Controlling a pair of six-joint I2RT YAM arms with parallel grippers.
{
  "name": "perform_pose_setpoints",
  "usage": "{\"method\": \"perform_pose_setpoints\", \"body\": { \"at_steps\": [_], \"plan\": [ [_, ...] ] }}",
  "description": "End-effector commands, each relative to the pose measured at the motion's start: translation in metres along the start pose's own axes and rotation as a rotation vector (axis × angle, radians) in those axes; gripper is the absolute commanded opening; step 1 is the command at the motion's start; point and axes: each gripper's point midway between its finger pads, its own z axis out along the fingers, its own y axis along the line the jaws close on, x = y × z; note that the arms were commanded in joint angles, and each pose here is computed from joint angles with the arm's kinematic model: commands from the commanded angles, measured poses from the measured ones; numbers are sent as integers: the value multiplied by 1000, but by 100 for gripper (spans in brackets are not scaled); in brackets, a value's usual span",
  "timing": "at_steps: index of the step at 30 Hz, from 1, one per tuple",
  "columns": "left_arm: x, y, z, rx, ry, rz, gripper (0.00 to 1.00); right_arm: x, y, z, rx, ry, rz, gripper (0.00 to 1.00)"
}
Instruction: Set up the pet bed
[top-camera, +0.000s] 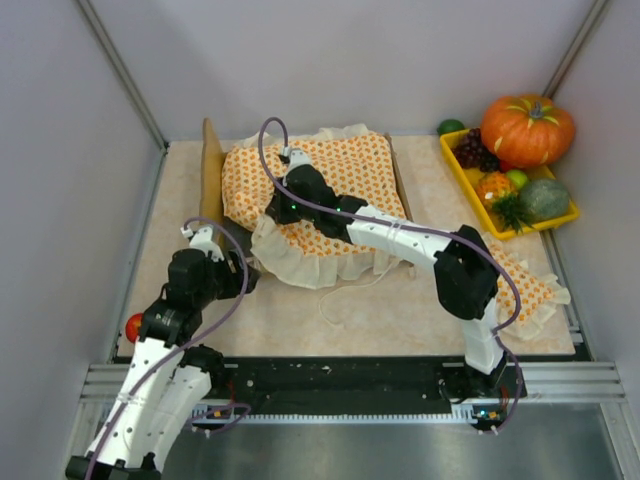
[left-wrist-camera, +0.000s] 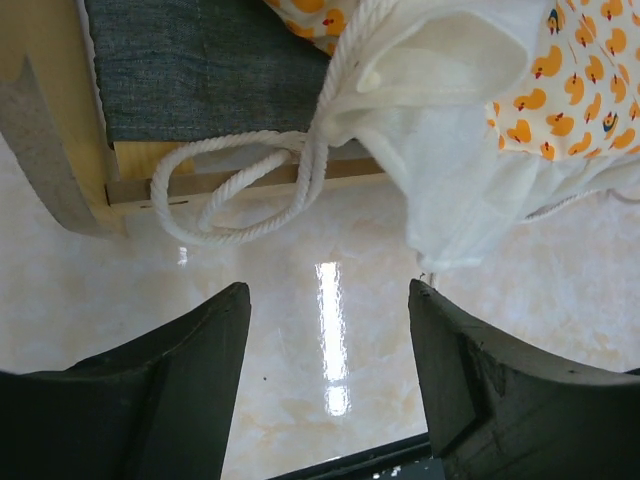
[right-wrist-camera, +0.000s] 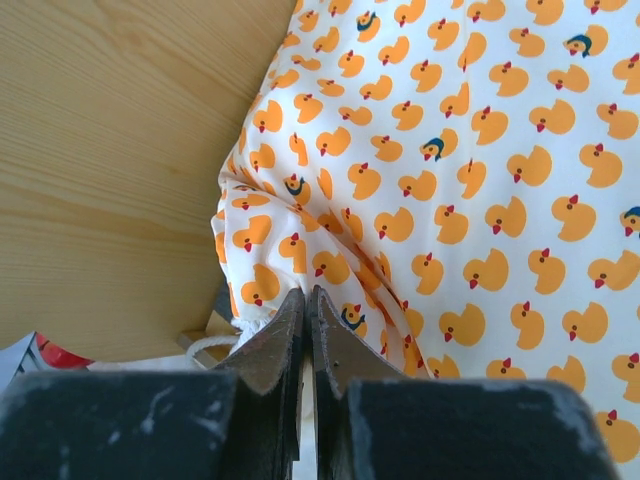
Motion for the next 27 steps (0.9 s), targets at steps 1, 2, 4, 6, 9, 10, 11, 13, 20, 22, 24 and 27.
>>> {"method": "perform_pose_setpoints", "body": {
  "at_steps": [1,2,4,6,9,10,11,13,20,22,24,27],
  "plan": [
    [-20,0,14,-8,-102,-67,68,-46,20,-14,-58,-86,-11,0],
    [-21,0,17,-10,-108,-69,63,-47,21,-14,-61,-88,-11,0],
    [-22,1,23,-11,-103,-60,59,-46,19,-13,-57,-85,-12,0],
    [-30,-5,27,16,-123,-51,54,-44,19,-13,-57,-79,-12,0],
    [-36,-8,32,28,-134,-44,52,-46,19,-13,-58,-83,-13,0],
    [-36,-7,33,20,-130,-44,52,-45,19,-13,-58,-81,-12,0],
    [-36,-4,35,5,-127,-44,52,-44,18,-12,-57,-78,-12,0],
    [-34,-2,42,-1,-113,-45,52,-43,20,-13,-64,-75,-11,0],
    [-41,1,54,-19,-137,-45,47,-42,20,-12,-70,-70,-8,0],
    [-45,-2,56,-4,-147,-43,46,-42,20,-13,-70,-70,-7,0],
    [-46,-3,59,0,-145,-48,45,-42,21,-12,-71,-69,-5,0],
    [-46,-5,62,9,-139,-46,45,-41,20,-12,-70,-68,-5,0]
  ]
}}
